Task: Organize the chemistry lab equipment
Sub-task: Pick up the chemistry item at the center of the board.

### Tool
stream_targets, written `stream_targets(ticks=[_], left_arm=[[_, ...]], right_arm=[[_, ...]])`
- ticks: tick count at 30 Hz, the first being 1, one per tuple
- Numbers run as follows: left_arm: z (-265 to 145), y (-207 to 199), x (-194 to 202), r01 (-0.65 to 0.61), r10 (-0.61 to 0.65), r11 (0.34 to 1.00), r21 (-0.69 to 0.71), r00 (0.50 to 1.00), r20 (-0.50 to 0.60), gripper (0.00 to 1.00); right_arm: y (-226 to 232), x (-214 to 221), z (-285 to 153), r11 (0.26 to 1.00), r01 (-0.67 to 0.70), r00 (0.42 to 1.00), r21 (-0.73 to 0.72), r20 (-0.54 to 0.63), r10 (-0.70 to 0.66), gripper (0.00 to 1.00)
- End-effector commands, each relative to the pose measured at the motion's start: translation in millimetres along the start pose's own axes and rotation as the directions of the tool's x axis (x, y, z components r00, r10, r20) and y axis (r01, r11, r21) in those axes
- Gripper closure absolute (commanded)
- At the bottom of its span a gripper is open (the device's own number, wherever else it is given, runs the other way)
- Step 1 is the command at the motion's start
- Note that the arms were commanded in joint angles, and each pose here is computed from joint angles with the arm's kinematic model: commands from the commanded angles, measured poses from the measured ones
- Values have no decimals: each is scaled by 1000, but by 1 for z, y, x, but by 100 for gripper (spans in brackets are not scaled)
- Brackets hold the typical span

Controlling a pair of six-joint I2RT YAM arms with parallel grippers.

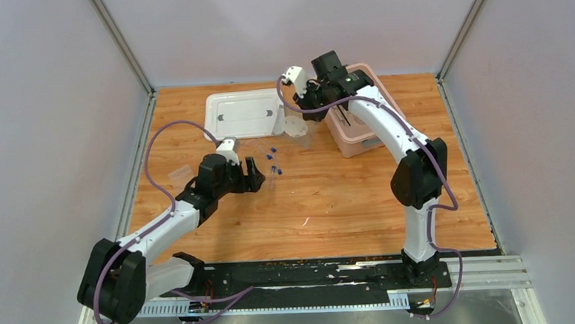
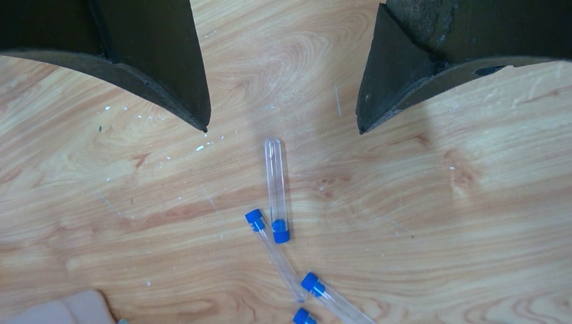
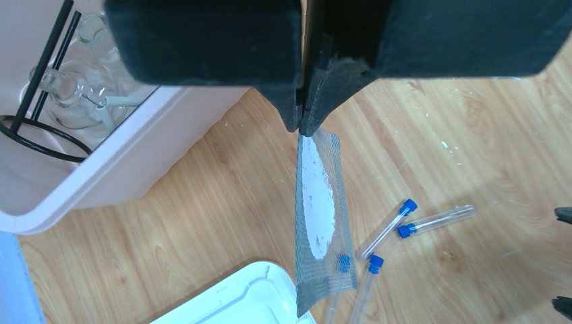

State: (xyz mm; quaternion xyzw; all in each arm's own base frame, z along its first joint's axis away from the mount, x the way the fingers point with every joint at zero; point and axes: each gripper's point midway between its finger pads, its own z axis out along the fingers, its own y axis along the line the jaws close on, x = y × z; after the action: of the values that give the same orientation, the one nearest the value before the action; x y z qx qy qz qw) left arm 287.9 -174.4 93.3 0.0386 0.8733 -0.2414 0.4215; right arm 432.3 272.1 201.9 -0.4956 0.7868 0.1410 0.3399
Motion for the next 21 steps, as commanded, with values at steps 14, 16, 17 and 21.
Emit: stream_targets(ticks=[14, 16, 17, 21], left_arm=[[-37, 17, -35, -34, 57, 994, -100, 972, 227, 0], [-35, 16, -34, -30, 51, 995, -94, 974, 222, 0], [-34, 15, -34, -28, 47, 995, -92, 975, 219, 0], [-32, 14, -35, -28, 46, 996, -87, 976, 212, 0]], right_arm=[[-84, 0, -162, 966, -235, 919, 103, 348, 187, 100], [-97, 13, -166, 956, -266, 913, 120, 348, 211, 100], [-102, 21, -164, 952, -281, 912, 125, 343, 224, 100], [-115, 47, -152, 937, -331, 905, 112, 318, 282, 100]])
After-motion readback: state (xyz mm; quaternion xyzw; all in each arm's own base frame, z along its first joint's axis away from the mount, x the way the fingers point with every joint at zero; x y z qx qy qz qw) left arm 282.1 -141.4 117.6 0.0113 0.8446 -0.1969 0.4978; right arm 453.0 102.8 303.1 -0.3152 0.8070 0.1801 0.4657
